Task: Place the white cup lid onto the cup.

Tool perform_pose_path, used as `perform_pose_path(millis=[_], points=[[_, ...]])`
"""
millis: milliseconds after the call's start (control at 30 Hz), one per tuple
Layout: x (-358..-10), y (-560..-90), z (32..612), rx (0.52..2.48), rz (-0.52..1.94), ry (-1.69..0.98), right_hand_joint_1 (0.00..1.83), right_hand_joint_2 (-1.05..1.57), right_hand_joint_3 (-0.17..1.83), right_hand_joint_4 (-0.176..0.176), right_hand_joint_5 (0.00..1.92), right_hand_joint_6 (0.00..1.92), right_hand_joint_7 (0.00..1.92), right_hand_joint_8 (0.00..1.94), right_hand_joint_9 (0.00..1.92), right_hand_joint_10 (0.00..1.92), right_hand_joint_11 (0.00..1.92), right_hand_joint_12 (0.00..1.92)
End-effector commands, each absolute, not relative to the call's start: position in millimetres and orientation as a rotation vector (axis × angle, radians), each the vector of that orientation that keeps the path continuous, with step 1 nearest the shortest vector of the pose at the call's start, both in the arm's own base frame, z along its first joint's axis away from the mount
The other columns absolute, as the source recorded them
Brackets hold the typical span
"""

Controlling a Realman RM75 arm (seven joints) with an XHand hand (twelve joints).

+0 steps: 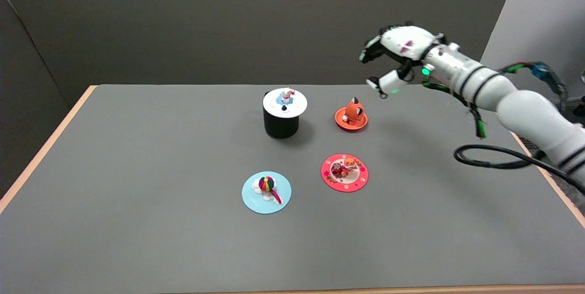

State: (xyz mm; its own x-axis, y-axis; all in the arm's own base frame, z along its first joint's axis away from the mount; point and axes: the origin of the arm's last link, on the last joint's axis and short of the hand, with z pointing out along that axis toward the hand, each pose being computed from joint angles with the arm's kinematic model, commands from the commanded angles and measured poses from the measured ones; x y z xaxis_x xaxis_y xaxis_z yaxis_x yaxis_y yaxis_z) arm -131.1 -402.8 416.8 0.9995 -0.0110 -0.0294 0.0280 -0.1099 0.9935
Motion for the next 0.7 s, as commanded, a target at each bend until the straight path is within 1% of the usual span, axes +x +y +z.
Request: perform_pose_path(millis=[33,233,400,700], points=[[-131.4,-317.0,494.7,1.433,0.004,0.061,0.89,0.61,0.93,-0.063,0.79,0.29,0.83,0.21,0.77,0.22,0.34,0.98],[-138.7,-299.7,497.4,1.407,0.01,0.047,0.89,0.61,0.93,-0.062,0.79,0.29,0.83,0.21,0.77,0.22,0.34,0.97],[-146.8,-299.5,493.7,1.397,0.076,0.014,0.88,0.62,0.93,-0.063,0.8,0.29,0.85,0.21,0.79,0.22,0.35,1.0],[-157.4,-302.2,486.2,1.406,0.086,-0.006,0.87,0.62,0.92,-0.067,0.8,0.28,0.85,0.21,0.81,0.23,0.36,1.04]])
